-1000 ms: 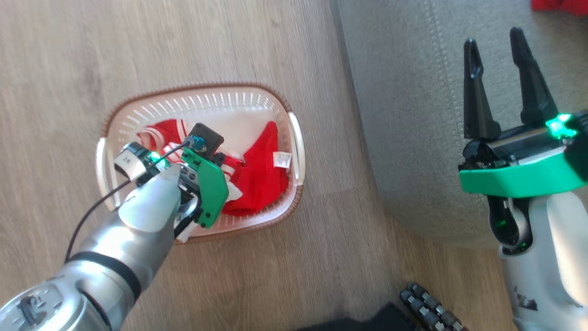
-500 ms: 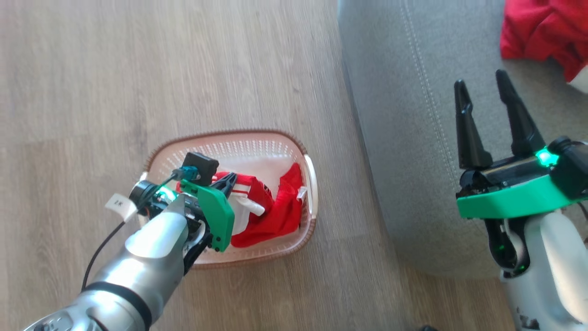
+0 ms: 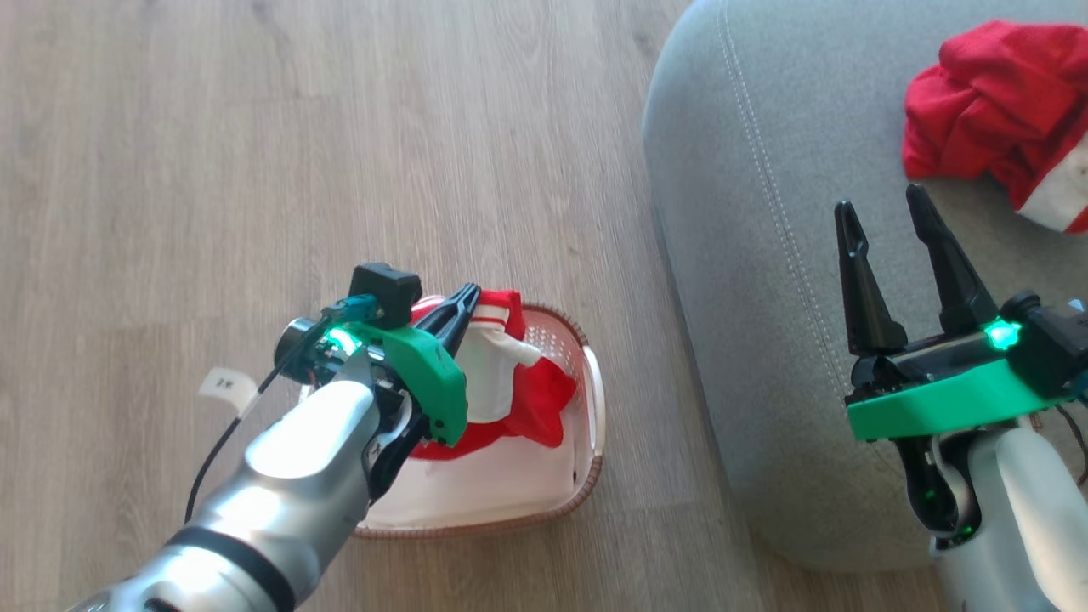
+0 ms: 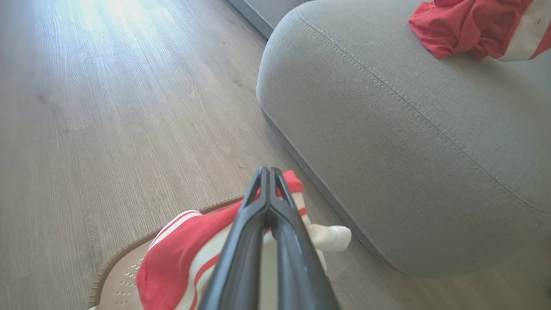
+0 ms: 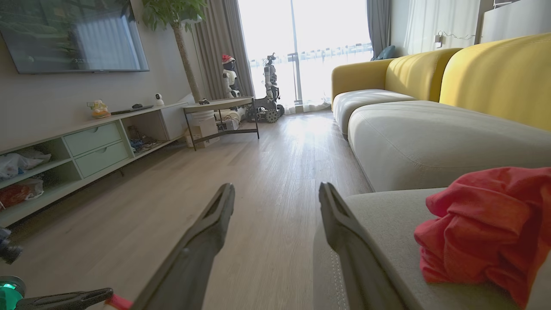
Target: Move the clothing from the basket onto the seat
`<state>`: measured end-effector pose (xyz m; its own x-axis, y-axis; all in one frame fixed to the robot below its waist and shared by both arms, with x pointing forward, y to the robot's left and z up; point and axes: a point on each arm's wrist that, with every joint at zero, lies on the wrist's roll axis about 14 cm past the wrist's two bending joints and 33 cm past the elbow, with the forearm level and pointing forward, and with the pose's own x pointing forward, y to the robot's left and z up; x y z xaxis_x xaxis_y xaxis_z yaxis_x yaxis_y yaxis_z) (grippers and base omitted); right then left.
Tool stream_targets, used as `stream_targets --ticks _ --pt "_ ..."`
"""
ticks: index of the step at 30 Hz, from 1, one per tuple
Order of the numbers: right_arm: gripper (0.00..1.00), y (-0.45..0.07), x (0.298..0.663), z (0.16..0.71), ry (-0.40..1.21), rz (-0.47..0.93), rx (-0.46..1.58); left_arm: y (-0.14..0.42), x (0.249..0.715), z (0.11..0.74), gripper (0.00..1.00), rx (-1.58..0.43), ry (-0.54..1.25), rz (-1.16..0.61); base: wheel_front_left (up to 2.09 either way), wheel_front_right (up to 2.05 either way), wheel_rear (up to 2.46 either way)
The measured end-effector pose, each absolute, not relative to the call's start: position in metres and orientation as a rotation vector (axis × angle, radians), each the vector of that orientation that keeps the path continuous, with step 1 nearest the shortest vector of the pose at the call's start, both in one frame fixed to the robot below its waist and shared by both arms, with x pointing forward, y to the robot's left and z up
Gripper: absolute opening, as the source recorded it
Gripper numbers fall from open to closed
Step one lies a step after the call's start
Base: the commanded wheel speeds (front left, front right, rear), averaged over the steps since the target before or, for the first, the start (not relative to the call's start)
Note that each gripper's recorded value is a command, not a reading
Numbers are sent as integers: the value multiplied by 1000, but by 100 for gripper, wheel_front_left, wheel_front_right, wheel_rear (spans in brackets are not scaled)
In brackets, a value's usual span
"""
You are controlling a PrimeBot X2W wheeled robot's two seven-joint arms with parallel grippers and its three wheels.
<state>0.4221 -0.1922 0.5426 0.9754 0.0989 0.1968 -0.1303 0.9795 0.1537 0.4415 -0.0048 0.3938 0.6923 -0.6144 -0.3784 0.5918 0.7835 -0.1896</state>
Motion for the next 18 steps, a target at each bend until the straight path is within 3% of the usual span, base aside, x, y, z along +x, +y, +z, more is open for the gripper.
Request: stream_targets --ticks 6,8,14,18 --pt "100 -191 412 548 -199 119 178 7 440 415 0 -55 373 -642 0 0 0" --pt "100 -190 409 548 -199 121 179 11 437 422 21 -57 354 -633 0 0 0" --pt "100 -188 402 557 -221 132 186 19 436 452 16 -55 267 -610 0 0 0" --pt "100 -187 395 558 -222 137 185 35 434 470 33 -64 213 -562 0 0 0"
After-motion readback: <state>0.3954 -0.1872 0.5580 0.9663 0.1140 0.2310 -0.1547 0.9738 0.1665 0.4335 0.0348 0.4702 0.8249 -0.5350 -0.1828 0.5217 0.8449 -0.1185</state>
